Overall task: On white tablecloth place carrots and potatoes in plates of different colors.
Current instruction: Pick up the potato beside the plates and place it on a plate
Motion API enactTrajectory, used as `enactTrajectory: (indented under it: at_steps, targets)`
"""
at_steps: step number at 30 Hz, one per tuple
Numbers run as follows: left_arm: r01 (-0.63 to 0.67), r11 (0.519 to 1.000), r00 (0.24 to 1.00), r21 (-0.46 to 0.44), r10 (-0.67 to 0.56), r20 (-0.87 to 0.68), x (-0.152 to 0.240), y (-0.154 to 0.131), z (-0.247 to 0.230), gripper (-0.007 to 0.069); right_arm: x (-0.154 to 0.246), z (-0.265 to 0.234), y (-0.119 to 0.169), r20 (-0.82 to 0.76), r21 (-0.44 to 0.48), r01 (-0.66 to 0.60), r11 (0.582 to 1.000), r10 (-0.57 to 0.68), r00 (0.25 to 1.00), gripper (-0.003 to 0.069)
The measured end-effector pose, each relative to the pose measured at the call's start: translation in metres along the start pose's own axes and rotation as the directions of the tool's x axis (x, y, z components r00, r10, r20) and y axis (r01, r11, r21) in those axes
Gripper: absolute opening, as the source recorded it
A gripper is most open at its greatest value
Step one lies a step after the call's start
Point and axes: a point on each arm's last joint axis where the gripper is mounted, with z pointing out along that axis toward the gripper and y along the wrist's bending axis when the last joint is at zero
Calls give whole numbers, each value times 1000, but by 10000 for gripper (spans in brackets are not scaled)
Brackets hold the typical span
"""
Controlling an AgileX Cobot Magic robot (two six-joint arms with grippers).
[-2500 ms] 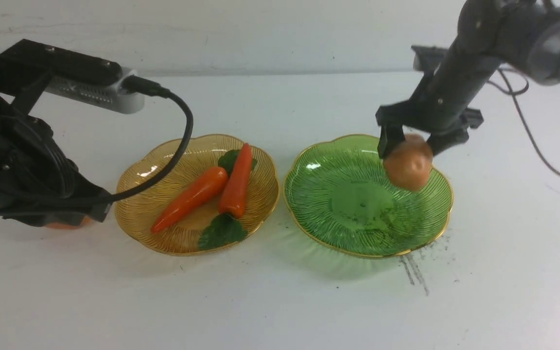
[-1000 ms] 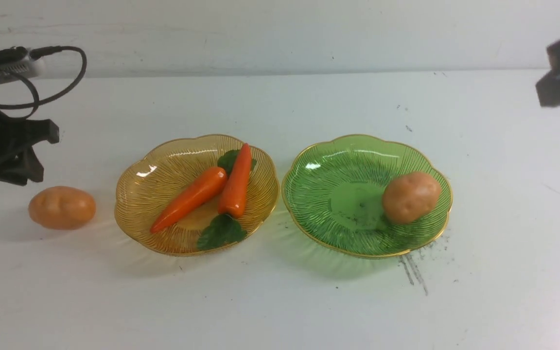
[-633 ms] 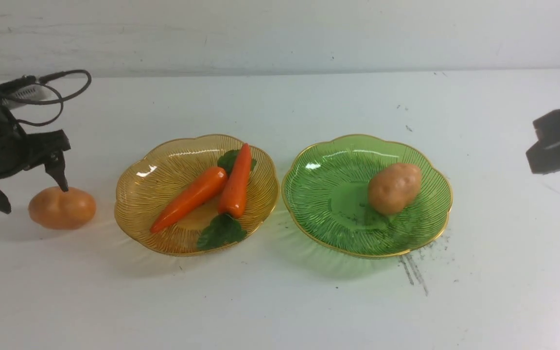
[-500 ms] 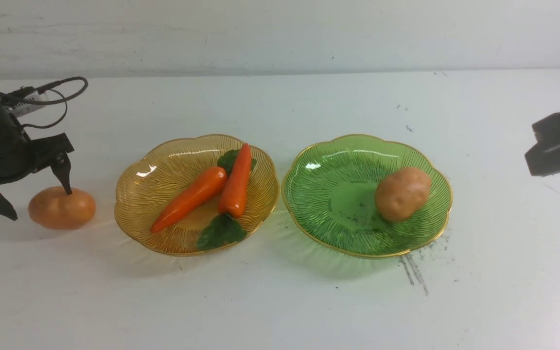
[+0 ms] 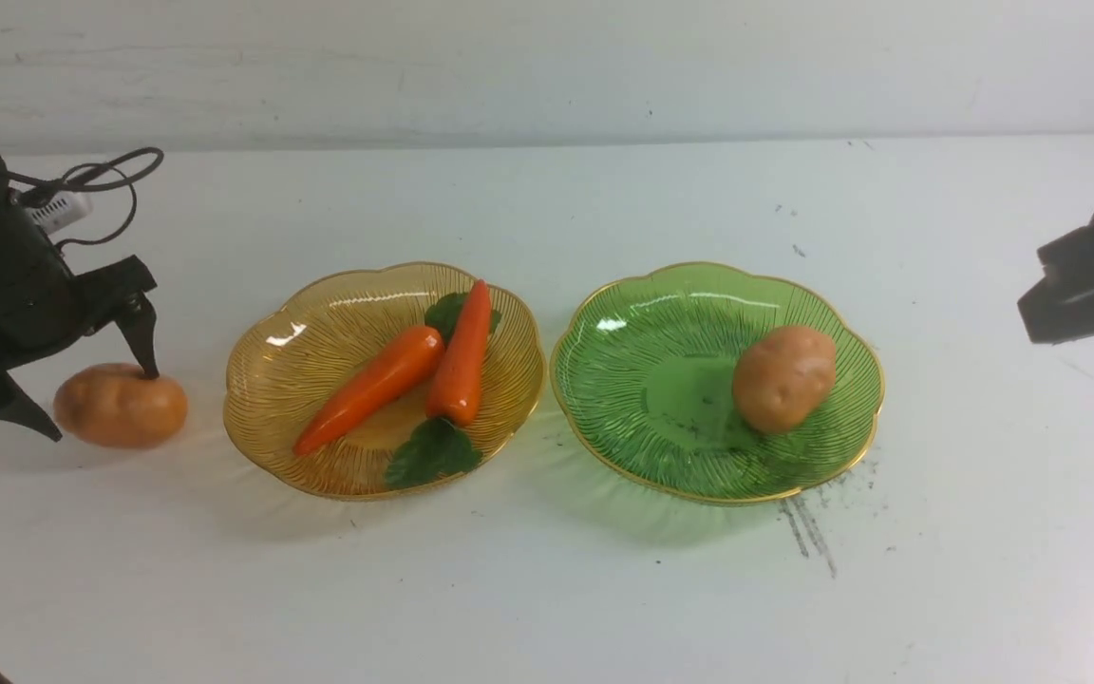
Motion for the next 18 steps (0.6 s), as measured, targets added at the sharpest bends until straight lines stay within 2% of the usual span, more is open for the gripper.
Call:
enactTrajectory:
  at_steps: [8, 11, 12, 17, 18]
  targets:
    - [3, 1000, 1000, -16, -3, -25, -3, -1, 22, 677, 0, 0, 0, 0, 0, 23, 1000, -23, 1000, -15]
    - [-19, 1000, 1000, -22, 19, -14, -5, 0, 25, 615, 0, 0, 0, 0, 0, 28, 1000, -28, 1000, -15]
    - [-34, 999, 999, -25, 33, -9, -6, 0, 24, 578, 0, 0, 0, 0, 0, 28, 1000, -28, 1000, -15]
    - [-96, 995, 995, -32, 96, -6, -11, -4, 8, 578, 0, 0, 0, 0, 0, 28, 1000, -28, 1000, -15]
    - [-145, 989, 989, -16, 145, 4, -15, -8, -4, 578, 0, 0, 0, 0, 0, 28, 1000, -28, 1000, -15]
